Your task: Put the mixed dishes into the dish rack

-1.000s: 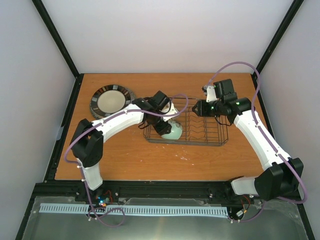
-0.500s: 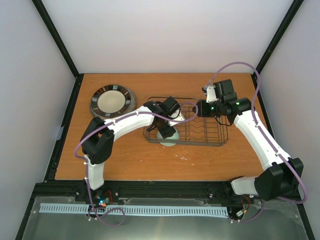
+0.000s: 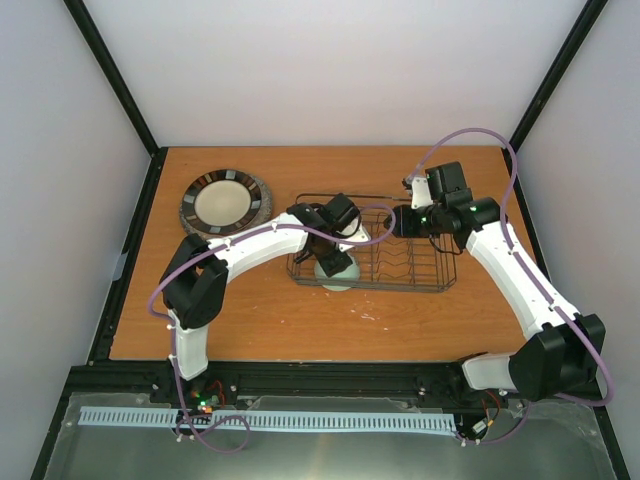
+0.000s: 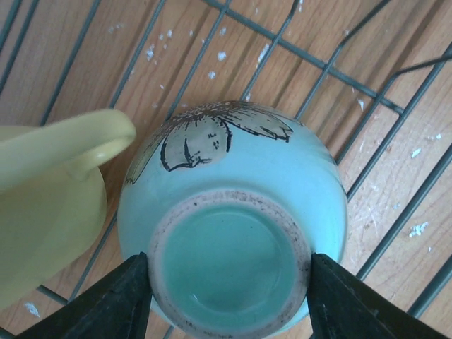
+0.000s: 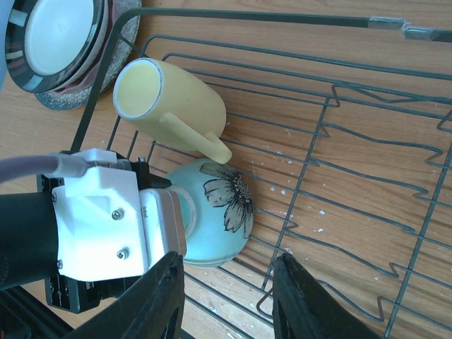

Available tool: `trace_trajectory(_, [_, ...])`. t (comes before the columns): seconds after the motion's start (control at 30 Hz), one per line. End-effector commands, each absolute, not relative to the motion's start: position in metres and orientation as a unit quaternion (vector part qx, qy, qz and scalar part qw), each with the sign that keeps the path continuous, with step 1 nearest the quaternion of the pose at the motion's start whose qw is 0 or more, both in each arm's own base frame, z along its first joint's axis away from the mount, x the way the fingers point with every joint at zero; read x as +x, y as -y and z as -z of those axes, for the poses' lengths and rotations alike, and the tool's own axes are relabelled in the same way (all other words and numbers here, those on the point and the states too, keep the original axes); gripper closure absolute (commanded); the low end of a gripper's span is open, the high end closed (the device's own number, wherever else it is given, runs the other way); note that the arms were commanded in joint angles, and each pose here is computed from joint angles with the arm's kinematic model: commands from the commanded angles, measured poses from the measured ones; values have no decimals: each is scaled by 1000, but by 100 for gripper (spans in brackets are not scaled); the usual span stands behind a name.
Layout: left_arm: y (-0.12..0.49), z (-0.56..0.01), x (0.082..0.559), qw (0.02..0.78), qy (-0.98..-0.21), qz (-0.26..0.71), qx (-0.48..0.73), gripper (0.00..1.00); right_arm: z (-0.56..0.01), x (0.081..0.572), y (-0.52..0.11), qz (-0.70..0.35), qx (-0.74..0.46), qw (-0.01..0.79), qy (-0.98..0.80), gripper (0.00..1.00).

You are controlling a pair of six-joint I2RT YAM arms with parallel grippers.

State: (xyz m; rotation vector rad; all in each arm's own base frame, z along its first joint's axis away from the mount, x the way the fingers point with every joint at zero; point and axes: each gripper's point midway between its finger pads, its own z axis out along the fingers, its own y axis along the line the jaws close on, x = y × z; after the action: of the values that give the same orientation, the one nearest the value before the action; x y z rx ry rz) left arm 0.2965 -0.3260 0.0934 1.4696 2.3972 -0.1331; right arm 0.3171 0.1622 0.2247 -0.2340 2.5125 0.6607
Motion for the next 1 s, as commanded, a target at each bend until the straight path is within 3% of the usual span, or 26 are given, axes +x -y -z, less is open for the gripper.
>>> trace_trajectory(0.0, [339,-104,308,208,-833,49,510,45,-227,318,-159,-243,-90,274,-926,64])
trace_trajectory(0.1, [345,-112,318,236,-824,43,512,55,-227,317,-159,-243,-90,275,-926,64])
trace_trajectory(0.2, [348,-109,322,238,-820,41,519,54,-225,317,-159,-242,-91,273,-927,64])
trace_trajectory(0.27, [350,-102,323,232,-820,41,522,47,-224,316,-159,-243,-93,271,-927,64])
trace_trajectory(0.37, [357,-98,324,235,-816,50,526,46,-223,316,-160,-243,-94,270,-927,64])
trace_trajectory(0.53, [364,-92,323,228,-816,67,527,28,-219,315,-160,-245,-95,263,-928,64])
trace_trajectory(0.57, [364,-92,322,227,-816,67,527,21,-219,315,-160,-243,-95,264,-929,64])
trace_trajectory(0.6, [363,-91,322,227,-817,66,526,5,-219,314,-160,-243,-95,264,-929,64])
trace_trajectory(0.63, [362,-91,321,226,-817,65,526,1,-219,314,-159,-242,-96,264,-929,64])
trace_trajectory(0.8, [359,-114,320,251,-819,73,510,0,-221,315,-160,-245,-95,266,-927,63])
trace_trajectory(0.97, [351,-206,323,348,-818,98,447,0,-233,316,-158,-243,-92,281,-924,63])
